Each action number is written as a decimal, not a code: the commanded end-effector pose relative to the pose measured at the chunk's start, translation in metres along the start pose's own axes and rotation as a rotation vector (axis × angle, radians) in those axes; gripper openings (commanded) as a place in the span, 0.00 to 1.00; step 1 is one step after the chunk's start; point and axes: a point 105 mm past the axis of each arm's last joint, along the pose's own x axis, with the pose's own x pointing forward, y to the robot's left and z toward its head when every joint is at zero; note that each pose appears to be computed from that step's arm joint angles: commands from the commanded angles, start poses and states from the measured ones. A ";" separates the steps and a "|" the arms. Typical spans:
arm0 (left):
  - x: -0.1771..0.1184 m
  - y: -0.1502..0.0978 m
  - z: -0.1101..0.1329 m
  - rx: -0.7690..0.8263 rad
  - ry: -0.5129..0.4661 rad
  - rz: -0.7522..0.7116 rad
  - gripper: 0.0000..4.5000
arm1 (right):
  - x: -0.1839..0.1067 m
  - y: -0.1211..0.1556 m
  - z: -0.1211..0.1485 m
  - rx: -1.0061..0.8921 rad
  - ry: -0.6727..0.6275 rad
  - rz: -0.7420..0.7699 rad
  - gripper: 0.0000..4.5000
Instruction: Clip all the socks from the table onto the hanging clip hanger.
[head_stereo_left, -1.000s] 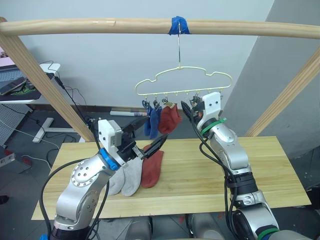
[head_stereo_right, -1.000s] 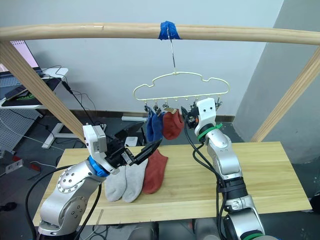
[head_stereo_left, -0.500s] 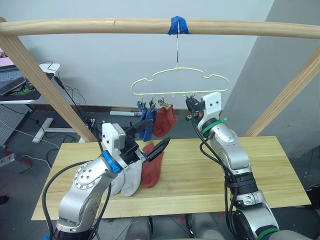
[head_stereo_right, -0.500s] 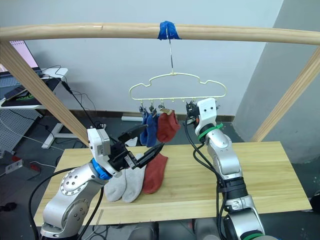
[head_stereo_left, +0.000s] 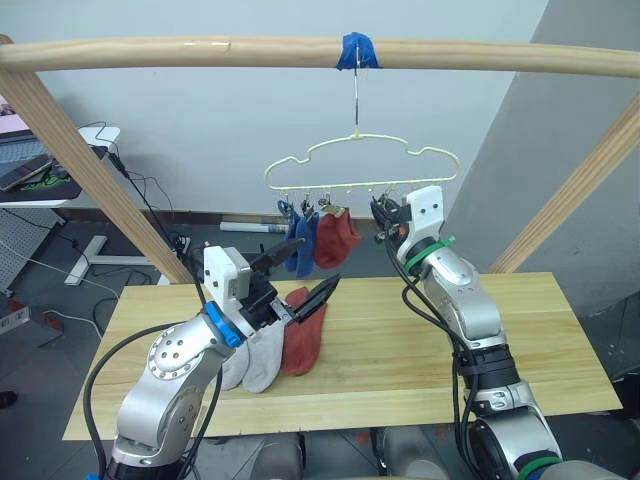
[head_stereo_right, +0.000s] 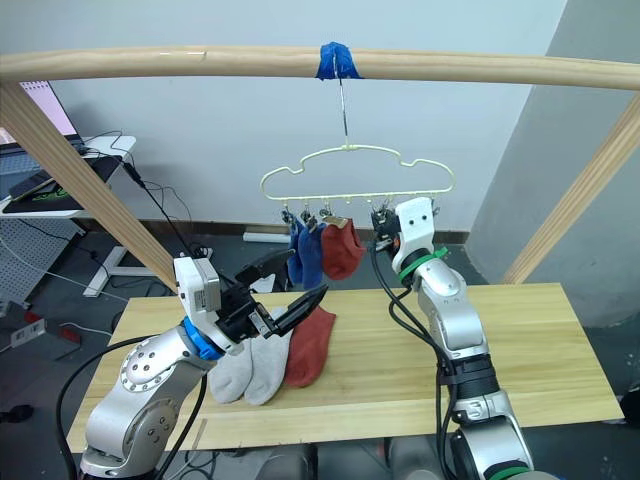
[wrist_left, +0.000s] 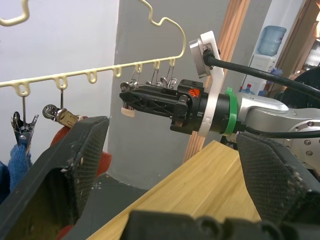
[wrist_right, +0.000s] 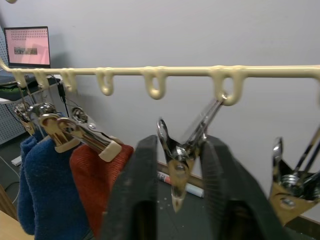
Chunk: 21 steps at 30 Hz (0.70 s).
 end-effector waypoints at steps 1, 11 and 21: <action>0.003 -0.006 0.014 0.040 -0.040 -0.027 1.00 | 0.001 0.002 0.020 -0.017 -0.077 0.006 0.42; 0.004 -0.006 0.015 0.040 -0.042 -0.027 1.00 | 0.002 0.001 0.023 -0.010 -0.091 -0.003 0.42; 0.003 -0.006 0.015 0.043 -0.040 -0.023 1.00 | 0.003 -0.005 0.026 -0.021 -0.108 -0.035 0.42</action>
